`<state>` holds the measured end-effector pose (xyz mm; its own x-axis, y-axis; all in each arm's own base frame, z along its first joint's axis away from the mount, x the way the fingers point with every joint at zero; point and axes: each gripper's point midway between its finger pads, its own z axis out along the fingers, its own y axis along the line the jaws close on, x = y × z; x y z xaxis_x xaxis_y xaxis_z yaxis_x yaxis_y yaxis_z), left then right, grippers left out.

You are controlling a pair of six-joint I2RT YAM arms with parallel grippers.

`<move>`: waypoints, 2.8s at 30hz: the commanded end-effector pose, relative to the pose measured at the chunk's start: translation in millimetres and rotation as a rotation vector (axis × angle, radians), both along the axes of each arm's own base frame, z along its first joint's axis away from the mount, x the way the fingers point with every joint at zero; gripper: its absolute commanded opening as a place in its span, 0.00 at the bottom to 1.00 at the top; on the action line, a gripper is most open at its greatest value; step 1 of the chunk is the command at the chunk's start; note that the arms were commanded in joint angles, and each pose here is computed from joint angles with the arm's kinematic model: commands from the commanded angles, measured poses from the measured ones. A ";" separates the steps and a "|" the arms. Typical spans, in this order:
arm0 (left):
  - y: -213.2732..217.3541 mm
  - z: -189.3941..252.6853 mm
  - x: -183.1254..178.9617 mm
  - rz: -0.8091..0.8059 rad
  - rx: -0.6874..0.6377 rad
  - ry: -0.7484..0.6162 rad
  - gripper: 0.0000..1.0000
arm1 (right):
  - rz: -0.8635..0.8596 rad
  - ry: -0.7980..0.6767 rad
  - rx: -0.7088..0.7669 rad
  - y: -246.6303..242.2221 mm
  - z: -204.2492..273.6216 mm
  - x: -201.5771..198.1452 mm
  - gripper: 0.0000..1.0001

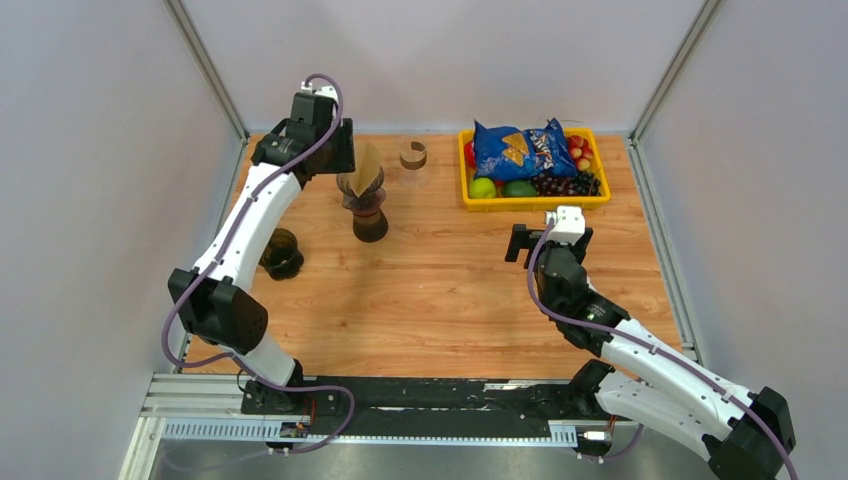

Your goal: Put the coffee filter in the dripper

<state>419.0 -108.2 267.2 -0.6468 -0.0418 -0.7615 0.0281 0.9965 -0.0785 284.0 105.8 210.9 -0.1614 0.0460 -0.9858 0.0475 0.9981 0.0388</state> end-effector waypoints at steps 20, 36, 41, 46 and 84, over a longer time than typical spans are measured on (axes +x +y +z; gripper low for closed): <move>-52.1 64.3 10.0 -0.121 -0.110 -0.143 0.47 | -0.006 -0.005 -0.014 -2.5 5.9 0.8 1.00; -39.6 -7.2 17.8 -0.048 0.008 0.037 0.35 | -0.027 0.007 -0.042 -5.7 1.6 2.1 1.00; -37.1 -22.1 16.7 -0.038 0.031 0.080 0.33 | -0.034 0.012 -0.048 -6.8 0.2 2.3 1.00; -35.9 -34.4 14.8 -0.031 0.040 0.118 0.31 | -0.036 0.014 -0.052 -7.1 -0.2 2.3 1.00; -41.3 -78.1 11.2 -0.066 0.059 0.230 0.32 | -0.032 0.026 -0.070 -6.5 -3.5 2.8 1.00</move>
